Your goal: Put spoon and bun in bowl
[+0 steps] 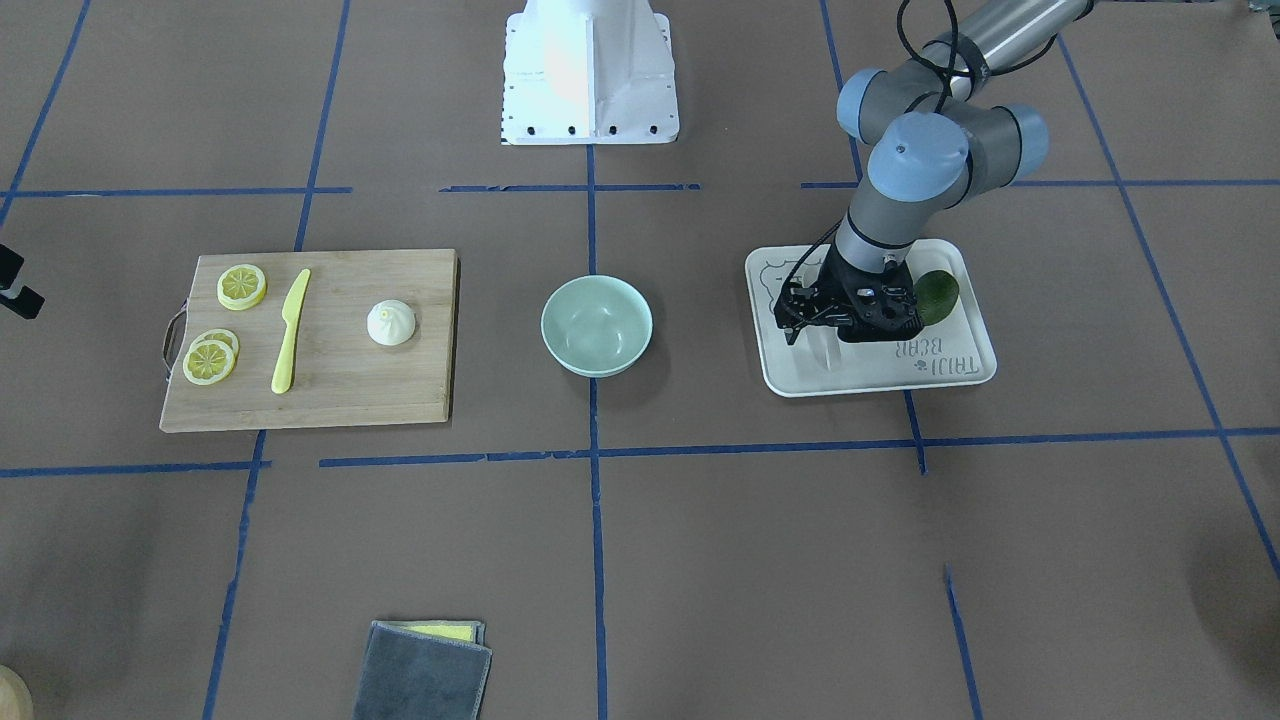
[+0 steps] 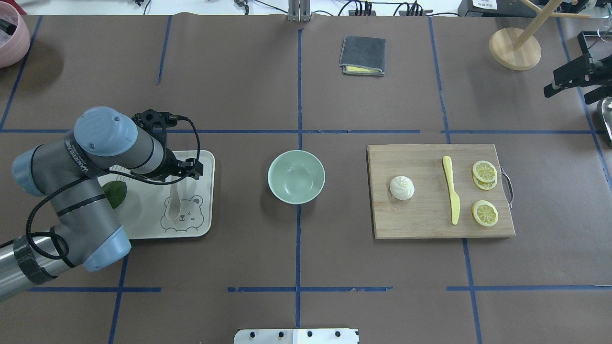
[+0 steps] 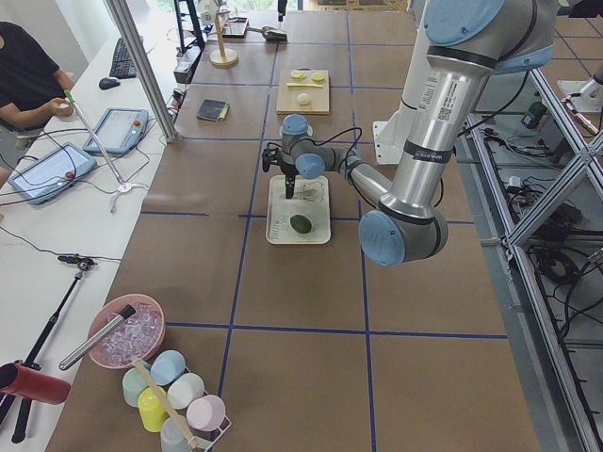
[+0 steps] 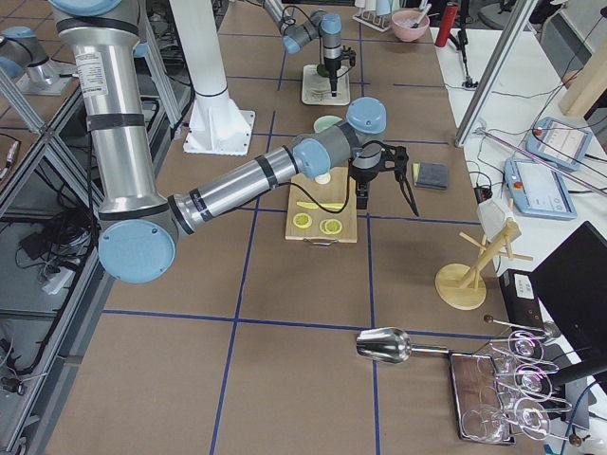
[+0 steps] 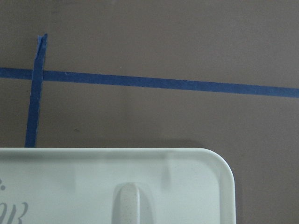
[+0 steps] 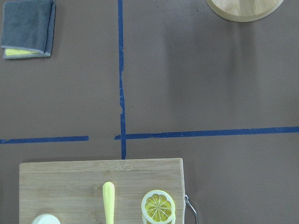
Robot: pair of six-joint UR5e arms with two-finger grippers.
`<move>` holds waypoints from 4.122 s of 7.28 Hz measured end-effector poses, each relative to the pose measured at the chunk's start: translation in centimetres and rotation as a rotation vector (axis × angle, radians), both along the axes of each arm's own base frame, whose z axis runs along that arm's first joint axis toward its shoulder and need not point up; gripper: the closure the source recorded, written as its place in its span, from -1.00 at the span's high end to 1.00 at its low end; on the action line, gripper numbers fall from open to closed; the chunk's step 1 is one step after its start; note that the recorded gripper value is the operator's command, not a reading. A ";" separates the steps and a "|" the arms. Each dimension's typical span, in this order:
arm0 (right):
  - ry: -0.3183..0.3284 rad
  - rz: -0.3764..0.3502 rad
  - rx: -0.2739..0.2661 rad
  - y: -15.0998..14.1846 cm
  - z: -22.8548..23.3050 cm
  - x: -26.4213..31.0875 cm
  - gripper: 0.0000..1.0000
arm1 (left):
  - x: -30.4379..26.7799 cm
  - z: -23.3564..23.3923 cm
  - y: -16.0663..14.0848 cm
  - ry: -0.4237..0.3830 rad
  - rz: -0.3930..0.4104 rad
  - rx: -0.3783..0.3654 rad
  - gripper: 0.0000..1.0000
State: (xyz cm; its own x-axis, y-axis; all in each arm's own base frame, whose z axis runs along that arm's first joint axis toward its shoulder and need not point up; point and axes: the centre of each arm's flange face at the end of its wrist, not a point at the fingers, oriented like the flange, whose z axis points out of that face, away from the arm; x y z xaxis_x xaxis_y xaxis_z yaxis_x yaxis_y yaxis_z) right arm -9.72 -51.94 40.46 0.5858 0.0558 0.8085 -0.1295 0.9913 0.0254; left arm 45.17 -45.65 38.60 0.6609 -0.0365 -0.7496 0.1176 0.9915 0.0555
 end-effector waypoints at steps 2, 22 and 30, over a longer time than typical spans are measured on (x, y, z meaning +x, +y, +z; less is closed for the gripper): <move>-0.002 -0.008 0.004 0.0 -0.5 -0.7 1.00 | 0.2 0.0 0.2 -0.003 0.000 0.002 0.54; 0.083 0.040 0.013 10.5 -8.1 -29.2 1.00 | -4.7 -9.2 0.5 0.029 -0.043 -0.036 -1.00; 0.150 0.012 0.029 9.3 -4.7 -36.6 0.05 | -4.0 -19.2 -0.9 0.207 -0.152 -0.133 -1.00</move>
State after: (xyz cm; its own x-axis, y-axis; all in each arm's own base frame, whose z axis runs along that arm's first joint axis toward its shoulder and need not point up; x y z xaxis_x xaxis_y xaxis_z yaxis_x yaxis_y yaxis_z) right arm -46.28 -42.61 35.74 0.6994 0.0413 0.7135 -0.1341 0.9882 0.0742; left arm 41.22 -46.54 19.41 0.4738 -0.2301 -0.8500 0.2606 0.9587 -0.1142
